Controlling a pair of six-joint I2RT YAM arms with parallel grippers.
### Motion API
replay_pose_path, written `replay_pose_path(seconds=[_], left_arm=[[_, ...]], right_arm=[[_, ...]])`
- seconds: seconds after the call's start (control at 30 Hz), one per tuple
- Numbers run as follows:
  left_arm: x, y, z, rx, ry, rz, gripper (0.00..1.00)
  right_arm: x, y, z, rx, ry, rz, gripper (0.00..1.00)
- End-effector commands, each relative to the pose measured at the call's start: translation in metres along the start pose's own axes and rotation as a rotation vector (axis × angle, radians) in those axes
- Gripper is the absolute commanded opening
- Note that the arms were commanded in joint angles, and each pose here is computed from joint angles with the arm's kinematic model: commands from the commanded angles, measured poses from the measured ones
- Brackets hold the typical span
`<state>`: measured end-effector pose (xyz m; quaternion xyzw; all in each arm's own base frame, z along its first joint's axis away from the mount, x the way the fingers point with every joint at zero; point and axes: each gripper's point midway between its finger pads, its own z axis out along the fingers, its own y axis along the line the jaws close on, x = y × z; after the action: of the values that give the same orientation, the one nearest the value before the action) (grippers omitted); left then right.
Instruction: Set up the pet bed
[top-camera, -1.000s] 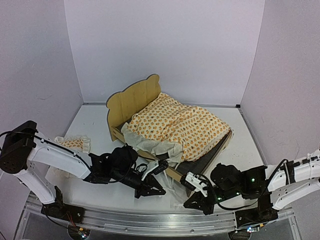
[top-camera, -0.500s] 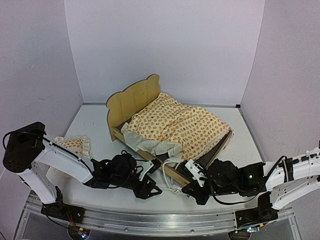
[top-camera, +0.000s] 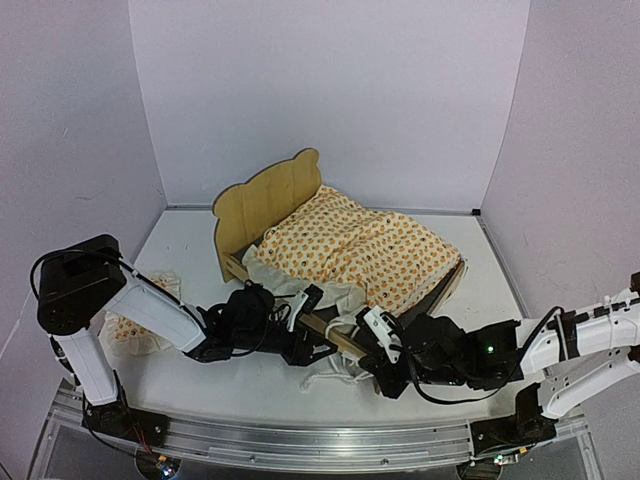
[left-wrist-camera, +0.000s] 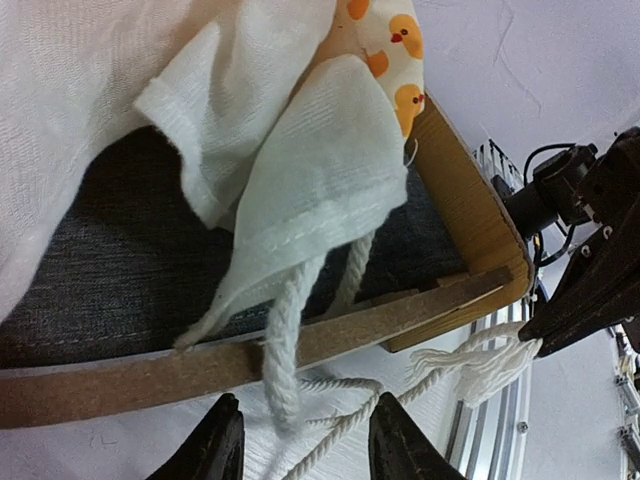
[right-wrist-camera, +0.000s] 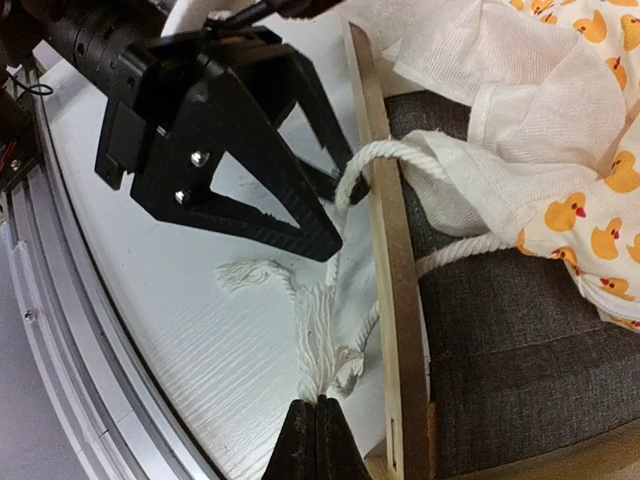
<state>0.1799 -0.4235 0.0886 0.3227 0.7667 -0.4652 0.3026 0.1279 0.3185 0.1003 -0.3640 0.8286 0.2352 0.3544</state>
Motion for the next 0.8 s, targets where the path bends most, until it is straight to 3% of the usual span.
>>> replay_pose_path(seconds=[0.0,0.13,0.2,0.53,0.6,0.77], left_arm=[[-0.037,-0.025,0.005,0.094,-0.096,0.089,0.34],[-0.040,-0.037,-0.004,0.130,-0.107,0.134,0.06],[-0.039,-0.042,-0.009,0.145,-0.107,0.149,0.00],[-0.024,-0.066,-0.022,0.265,-0.057,0.166,0.00],[-0.021,-0.069,-0.023,0.277,-0.052,0.172,0.04],[-0.026,-0.056,-0.038,0.179,-0.114,0.206,0.41]], right_arm=[[-0.039,-0.002,-0.001,0.065,-0.110,-0.006,0.00],[-0.038,-0.016,0.008,0.142,-0.101,-0.007,0.00],[-0.041,-0.017,0.018,0.121,-0.093,0.017,0.00],[-0.054,-0.016,0.064,0.012,-0.135,0.057,0.00],[-0.056,-0.014,0.071,-0.026,-0.148,0.068,0.00],[-0.057,-0.004,0.075,-0.137,-0.176,0.063,0.00]])
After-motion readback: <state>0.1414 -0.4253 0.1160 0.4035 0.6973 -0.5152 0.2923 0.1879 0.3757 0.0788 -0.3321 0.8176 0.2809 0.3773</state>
